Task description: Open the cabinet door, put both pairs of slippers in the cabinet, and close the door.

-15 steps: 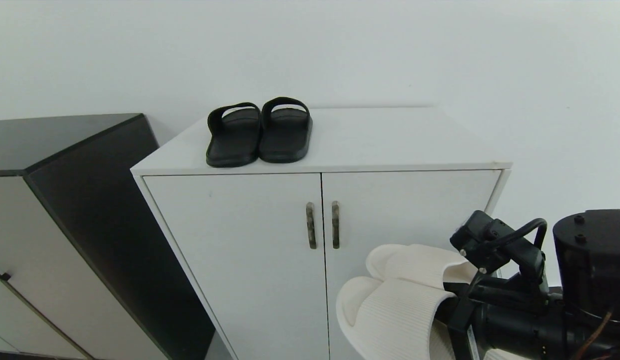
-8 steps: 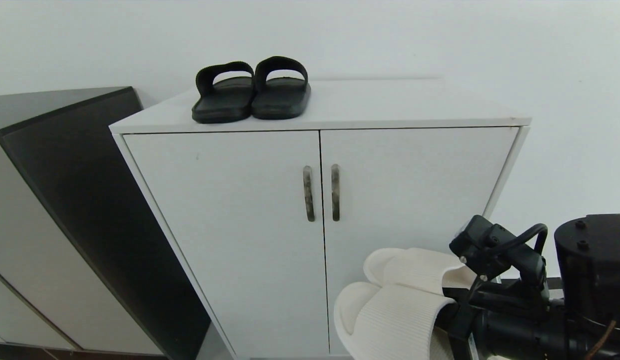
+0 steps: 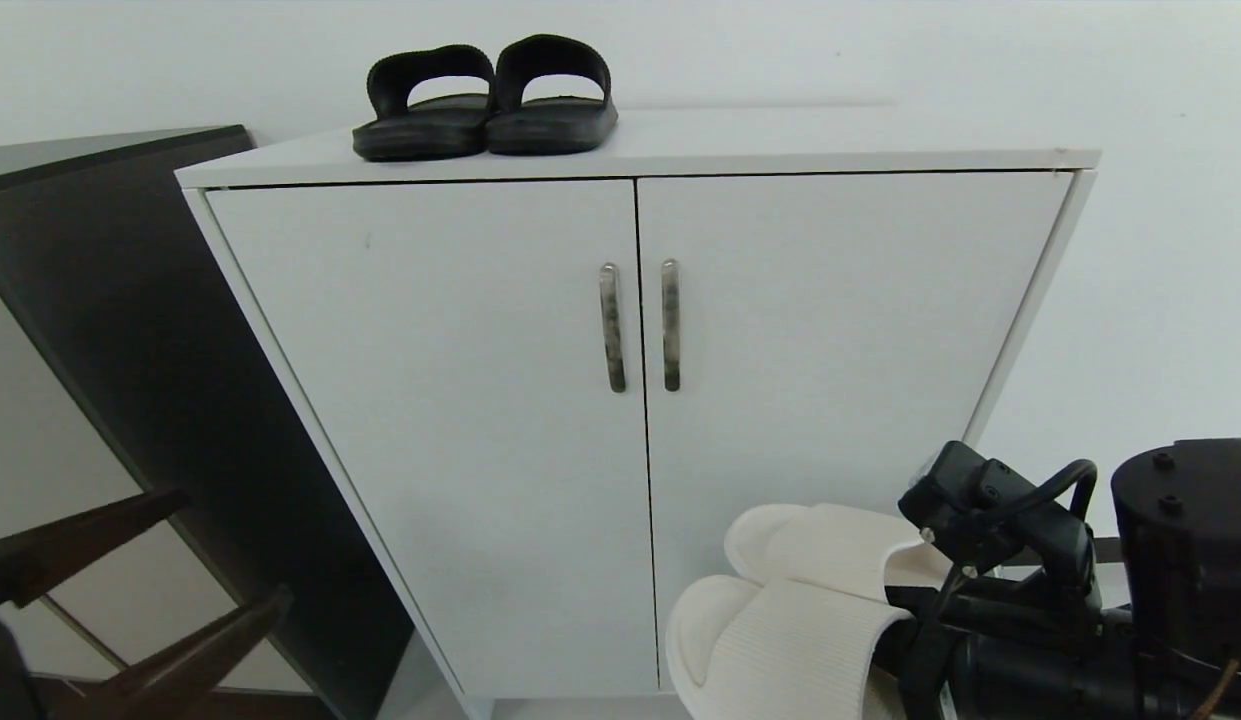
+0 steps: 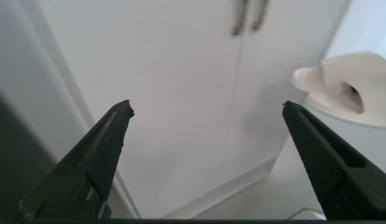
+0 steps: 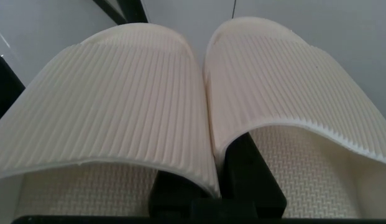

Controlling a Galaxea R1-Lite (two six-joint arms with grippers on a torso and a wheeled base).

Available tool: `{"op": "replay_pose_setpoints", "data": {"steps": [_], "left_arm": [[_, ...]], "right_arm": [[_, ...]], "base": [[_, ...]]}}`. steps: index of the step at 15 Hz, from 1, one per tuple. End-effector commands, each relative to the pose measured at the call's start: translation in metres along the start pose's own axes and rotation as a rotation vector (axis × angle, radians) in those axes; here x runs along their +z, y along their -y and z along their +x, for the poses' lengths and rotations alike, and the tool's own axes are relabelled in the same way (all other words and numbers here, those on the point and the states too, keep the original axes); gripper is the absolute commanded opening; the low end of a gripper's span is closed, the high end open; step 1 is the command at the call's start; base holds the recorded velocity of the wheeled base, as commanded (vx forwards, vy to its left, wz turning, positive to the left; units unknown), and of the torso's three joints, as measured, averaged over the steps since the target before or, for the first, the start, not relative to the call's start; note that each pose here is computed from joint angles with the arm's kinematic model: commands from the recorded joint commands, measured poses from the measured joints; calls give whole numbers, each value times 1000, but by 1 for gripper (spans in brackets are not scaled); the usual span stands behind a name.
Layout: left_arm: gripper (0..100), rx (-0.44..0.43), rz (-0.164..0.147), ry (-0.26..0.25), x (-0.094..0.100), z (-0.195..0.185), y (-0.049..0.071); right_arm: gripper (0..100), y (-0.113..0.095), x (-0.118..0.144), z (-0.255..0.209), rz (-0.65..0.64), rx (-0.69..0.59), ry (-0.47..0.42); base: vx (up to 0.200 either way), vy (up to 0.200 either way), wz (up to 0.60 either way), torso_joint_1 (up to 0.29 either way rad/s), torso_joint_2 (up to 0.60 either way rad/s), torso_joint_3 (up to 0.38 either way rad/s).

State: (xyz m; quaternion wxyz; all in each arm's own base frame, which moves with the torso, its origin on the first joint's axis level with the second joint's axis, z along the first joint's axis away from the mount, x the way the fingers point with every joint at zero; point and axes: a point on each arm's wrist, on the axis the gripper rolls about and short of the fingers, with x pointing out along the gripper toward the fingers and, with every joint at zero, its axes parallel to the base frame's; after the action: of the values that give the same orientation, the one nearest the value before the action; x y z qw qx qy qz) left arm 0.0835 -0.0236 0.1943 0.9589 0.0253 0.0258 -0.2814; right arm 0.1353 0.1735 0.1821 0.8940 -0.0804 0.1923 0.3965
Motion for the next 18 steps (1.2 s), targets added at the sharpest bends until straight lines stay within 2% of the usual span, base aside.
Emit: {"op": "replay_pose_setpoints", "data": {"steps": [1,3,7,9,10,11,13,14,16,18], "left_arm": [[100,-186,21,-52,10,43,9],[100,-264,32,-26,28,60,24],[100,-363,27,-20,53,106,40],[100,-376,16,-9,64,126,43],[100,-409,3,0,72,141,49],[100,-456,-32,5,79,152,54],[100,-545,-66,21,90,169,60],[100,-571,-93,21,95,179,61],[100,-623,-164,7,100,192,63],[100,-660,-199,-8,100,194,64]], "right_arm": [[0,-1,0,0,-2,3,1],[0,-1,0,0,-2,4,1],[0,-1,2,1,2,8,20],[0,-3,2,1,1,23,28],[0,-3,1,1,1,34,24],[0,-3,1,1,1,34,24],[0,-3,1,0,2,34,26],[0,-3,1,0,1,34,29],[0,-2,2,-2,1,33,33],[0,-3,2,-2,1,34,33]], "base": [[0,0,0,0,0,0],[0,0,0,0,0,0],[0,0,0,0,0,0],[0,0,0,0,0,0],[0,0,0,0,0,0],[0,0,0,0,0,0],[0,0,0,0,0,0],[0,0,0,0,0,0],[0,0,0,0,0,0],[0,0,0,0,0,0]]}}
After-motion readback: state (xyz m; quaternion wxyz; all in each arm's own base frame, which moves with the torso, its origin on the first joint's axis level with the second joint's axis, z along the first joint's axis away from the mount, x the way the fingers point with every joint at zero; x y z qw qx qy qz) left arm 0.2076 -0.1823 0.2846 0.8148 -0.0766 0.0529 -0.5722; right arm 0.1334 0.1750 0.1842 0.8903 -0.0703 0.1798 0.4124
